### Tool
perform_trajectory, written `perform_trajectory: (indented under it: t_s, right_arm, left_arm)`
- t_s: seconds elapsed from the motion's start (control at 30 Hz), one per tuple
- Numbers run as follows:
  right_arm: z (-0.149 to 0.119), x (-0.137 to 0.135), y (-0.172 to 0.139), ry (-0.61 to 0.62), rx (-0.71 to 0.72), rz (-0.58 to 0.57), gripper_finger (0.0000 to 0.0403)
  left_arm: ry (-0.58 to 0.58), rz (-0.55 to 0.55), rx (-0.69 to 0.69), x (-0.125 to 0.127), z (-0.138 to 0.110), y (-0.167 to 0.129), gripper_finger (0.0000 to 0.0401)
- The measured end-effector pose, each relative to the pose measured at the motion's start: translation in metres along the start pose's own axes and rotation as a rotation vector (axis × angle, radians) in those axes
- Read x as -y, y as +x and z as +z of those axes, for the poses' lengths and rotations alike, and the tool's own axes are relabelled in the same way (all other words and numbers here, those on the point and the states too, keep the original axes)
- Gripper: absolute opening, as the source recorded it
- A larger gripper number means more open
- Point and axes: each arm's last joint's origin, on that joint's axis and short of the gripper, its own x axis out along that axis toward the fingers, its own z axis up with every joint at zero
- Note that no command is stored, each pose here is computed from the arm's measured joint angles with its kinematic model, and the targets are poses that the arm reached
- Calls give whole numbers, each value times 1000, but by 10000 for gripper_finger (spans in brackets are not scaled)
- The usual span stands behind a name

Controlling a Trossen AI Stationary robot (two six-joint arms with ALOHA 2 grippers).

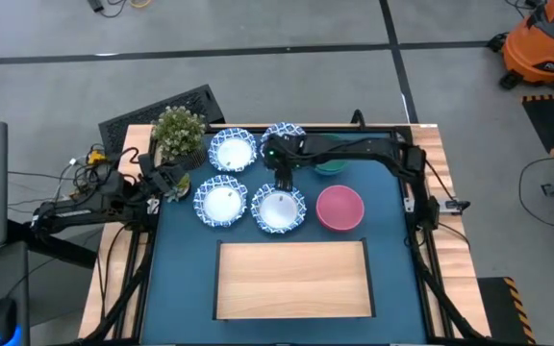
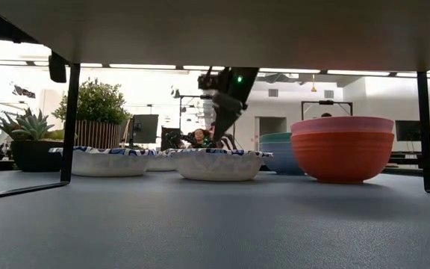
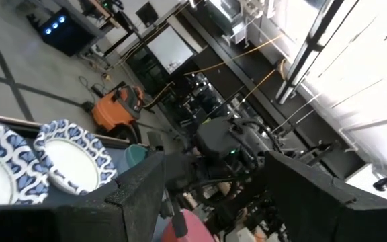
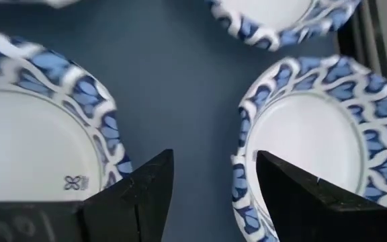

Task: Place and stack bowls onto a shelf
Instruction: Put the blue patterned bowl on the shelf

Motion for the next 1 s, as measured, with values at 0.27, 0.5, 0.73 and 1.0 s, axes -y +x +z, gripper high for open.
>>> perform_trajectory:
  t_s: [0.27,0.5,0.73,1.0]
  right_arm:
    - [-14,7,31,37,-109,-1,233]
    - [-17,9,35,60,-140,-73,142]
    - [-17,12,31,66,-139,-80,22]
    - [0,19,12,60,-123,-80,22]
  left_arm:
    - [0,0,0,0,0,0,243]
    - [2,3,-2,0,0,0,243]
    - [13,22,-15,-2,-2,0,243]
    - [14,37,0,-3,-1,0,243]
